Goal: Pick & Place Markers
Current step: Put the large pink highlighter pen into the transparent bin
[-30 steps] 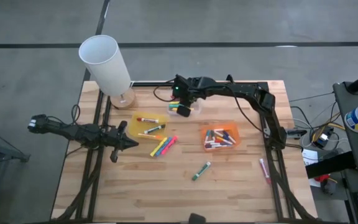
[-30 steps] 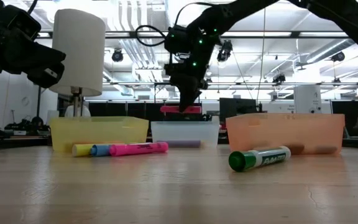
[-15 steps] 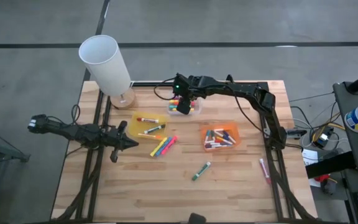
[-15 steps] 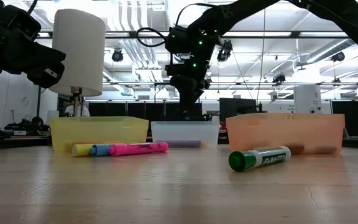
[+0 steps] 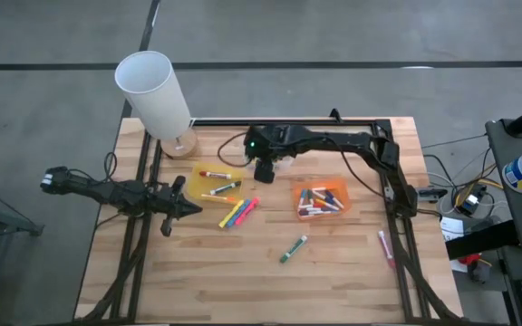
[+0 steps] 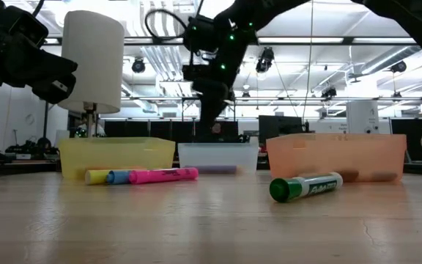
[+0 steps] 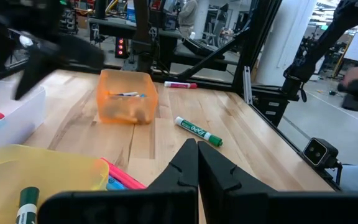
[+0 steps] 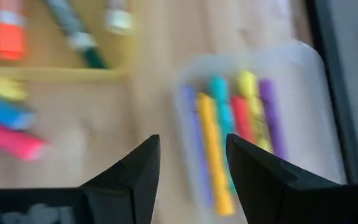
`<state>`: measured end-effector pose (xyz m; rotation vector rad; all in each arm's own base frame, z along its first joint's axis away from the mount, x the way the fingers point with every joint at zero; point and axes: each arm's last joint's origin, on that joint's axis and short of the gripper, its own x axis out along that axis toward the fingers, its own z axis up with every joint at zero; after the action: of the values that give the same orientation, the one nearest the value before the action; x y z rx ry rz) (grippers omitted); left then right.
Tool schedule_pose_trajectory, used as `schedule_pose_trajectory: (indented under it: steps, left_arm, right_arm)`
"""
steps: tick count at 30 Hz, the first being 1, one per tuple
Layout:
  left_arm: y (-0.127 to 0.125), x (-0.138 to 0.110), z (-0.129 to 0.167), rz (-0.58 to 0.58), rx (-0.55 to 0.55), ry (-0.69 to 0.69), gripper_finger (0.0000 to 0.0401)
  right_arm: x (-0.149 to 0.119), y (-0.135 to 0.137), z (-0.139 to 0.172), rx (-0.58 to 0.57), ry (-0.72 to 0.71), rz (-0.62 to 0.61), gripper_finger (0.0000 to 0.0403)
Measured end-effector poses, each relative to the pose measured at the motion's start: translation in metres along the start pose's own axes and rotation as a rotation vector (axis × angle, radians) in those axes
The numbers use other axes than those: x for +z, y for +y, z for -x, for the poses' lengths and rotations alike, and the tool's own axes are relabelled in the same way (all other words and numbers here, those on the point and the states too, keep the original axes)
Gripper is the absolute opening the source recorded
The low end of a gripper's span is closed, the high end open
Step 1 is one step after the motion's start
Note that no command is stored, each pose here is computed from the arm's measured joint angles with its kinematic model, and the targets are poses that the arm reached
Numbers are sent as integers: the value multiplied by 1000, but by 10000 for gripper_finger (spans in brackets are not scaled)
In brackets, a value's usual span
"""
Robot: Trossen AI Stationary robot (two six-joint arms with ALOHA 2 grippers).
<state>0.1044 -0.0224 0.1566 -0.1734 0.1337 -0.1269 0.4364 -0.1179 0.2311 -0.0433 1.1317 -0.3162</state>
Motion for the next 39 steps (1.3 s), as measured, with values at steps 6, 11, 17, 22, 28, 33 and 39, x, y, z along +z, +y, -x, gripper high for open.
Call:
schedule_pose_trajectory:
  steps: [6,11,17,22,28,33,39]
  left_arm:
    - [0,0,0,0,0,0,0]
    - [0,0,0,0,0,0,0]
    - [0,0,0,0,0,0,0]
    - [0,0,0,0,0,0,0]
    - [0,0,0,0,0,0,0]
    - [0,0,0,0,0,0,0]
    - [0,0,0,0,0,1,0]
  right_arm:
    - [8,47,9,86,-71,90,174]
    - [7,88,18,122,-98,325,171]
    - [0,125,25,149,-122,646,171]
    - [-6,138,25,150,-130,821,171]
    - [-6,139,19,141,-163,825,171]
    - [-9,144,3,168,-165,826,171]
    - [-17,151,-26,184,-104,839,171]
